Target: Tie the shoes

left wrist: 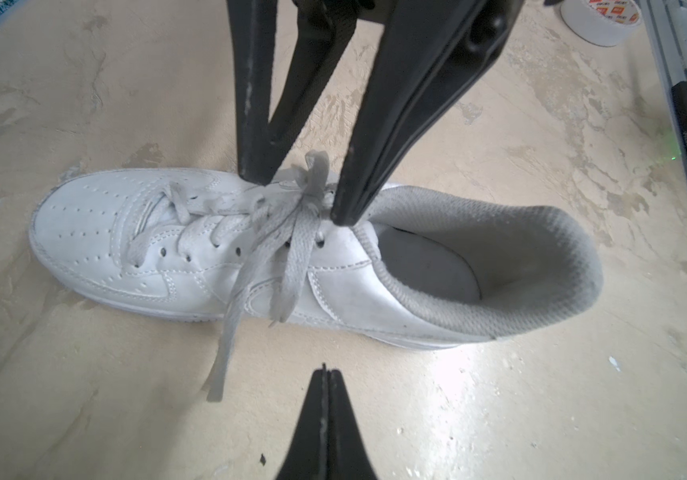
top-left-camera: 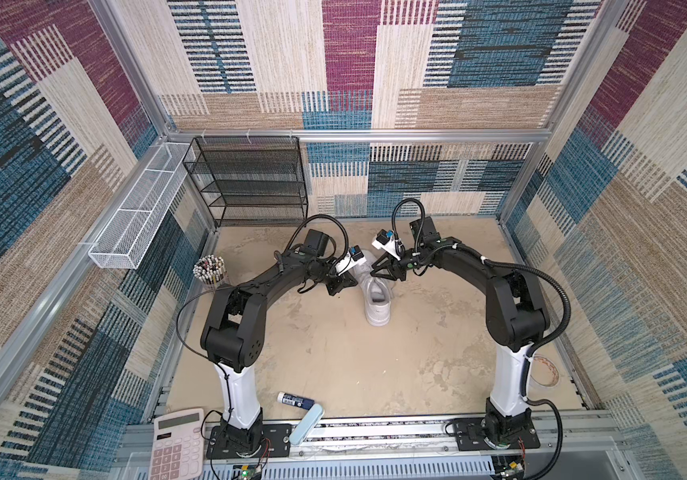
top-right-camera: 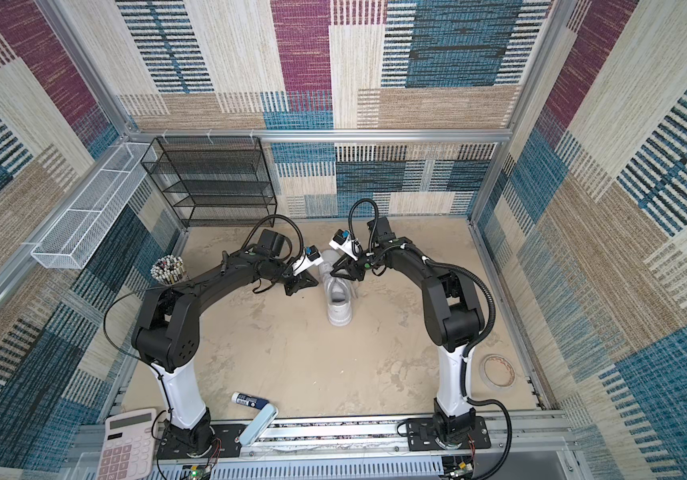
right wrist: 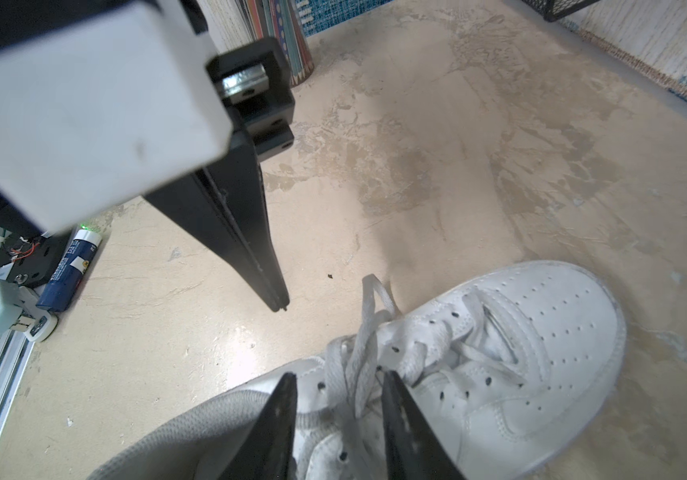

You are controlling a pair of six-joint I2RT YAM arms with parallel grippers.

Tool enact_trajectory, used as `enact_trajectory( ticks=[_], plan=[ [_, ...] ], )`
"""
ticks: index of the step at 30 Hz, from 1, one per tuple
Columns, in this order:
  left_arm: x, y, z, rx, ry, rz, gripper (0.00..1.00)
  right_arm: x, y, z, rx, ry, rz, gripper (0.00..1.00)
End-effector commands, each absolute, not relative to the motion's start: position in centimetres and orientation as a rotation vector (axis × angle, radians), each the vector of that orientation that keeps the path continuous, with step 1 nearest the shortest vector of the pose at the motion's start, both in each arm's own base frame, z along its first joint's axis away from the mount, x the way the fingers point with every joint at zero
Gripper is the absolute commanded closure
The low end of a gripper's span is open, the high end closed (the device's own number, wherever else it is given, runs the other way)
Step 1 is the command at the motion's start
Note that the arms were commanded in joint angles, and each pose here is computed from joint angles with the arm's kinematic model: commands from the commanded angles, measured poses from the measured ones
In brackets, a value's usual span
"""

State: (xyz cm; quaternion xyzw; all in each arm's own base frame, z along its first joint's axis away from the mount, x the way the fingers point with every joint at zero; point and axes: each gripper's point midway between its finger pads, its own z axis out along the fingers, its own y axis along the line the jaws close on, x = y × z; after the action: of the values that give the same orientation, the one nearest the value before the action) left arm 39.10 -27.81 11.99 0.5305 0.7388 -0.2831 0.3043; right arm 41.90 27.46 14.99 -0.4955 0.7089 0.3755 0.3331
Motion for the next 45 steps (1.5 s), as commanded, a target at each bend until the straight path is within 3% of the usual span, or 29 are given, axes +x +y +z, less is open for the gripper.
enact_trajectory(
  ticks=[1,11,20,24,27,28,45],
  plan=[
    [39.3,-28.8,12.2,1.388,1.937,-0.831,0.90,42.6,27.2,15.7,-1.280,1.828,0.975,0.63],
    [40.7,-30.2,12.1,1.391,1.910,-0.851,0.67,42.2,26.5,15.5,-1.268,1.849,0.968,0.63],
    [41.0,-30.7,11.6,1.394,1.907,-0.878,0.65,42.2,26.4,15.5,-1.271,1.851,0.960,0.63],
    [41.0,-30.9,11.6,1.396,1.905,-0.894,0.78,42.1,26.4,15.4,-1.272,1.852,0.968,0.63],
    [41.0,-30.8,11.6,1.394,1.910,-0.886,0.98,42.1,26.4,15.3,-1.277,1.852,0.970,0.63],
    [41.1,-30.7,11.6,1.395,1.910,-0.874,1.00,42.1,26.4,15.2,-1.278,1.850,0.970,0.63],
    [40.4,-28.7,12.8,1.438,1.926,-0.717,1.00,41.9,28.6,14.0,-1.325,1.841,1.002,0.61]
  ],
)
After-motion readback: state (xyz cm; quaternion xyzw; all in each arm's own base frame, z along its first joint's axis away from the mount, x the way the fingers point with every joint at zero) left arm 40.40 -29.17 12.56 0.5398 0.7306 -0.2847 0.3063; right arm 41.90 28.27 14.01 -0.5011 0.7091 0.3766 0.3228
